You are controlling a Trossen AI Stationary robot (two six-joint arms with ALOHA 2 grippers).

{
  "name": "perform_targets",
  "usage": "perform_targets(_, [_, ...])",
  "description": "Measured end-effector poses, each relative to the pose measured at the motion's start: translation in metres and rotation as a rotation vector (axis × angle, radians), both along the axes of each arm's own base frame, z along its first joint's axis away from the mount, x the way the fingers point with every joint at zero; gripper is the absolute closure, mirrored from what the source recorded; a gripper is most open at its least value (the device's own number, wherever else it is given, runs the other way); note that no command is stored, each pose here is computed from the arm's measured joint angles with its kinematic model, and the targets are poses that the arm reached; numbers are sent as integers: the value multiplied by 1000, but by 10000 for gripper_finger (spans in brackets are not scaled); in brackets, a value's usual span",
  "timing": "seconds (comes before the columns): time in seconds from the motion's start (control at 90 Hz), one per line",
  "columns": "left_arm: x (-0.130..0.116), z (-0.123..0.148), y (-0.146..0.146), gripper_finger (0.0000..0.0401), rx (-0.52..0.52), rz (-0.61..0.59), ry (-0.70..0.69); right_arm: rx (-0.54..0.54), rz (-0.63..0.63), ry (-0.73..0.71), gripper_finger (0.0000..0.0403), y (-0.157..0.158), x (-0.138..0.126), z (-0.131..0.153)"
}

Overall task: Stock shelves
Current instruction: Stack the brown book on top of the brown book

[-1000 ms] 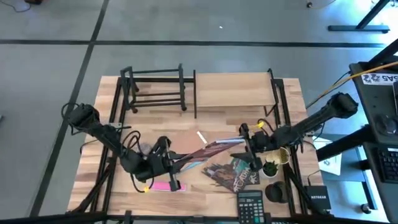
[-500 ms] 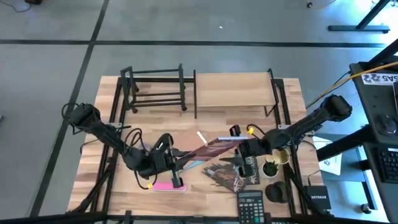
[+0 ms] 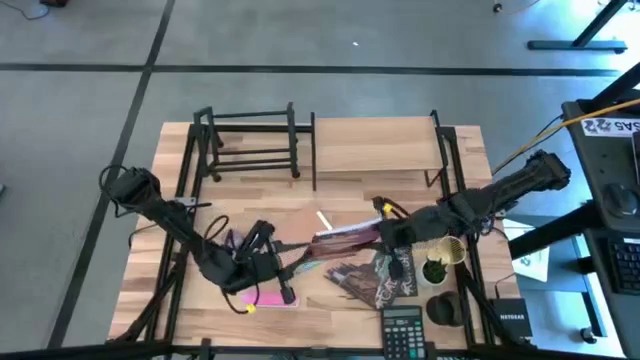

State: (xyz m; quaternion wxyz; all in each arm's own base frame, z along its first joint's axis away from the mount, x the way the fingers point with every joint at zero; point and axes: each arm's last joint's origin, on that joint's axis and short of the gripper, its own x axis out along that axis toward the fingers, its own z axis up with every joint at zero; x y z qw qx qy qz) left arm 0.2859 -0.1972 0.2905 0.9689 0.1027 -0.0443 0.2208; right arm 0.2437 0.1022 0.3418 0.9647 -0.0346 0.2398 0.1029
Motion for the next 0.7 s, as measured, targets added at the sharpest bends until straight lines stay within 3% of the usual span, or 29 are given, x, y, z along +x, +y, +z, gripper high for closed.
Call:
perform_targets(0.133, [-2,-10,-4,286,7,57,72,93,-7,256,401,-27,-5,1])
perform_targets(0.233, [-2,-14,-4,280,-1,64,96,237,72,456,401,-46,-3,-16])
perform_targets(0.422, [-1,-25,-4,278,-31,66,137,517,284,692,402,-77,15,-54])
perform_targets(0.7, [1,-35,0,278,-80,81,167,525,335,854,401,-107,57,-131])
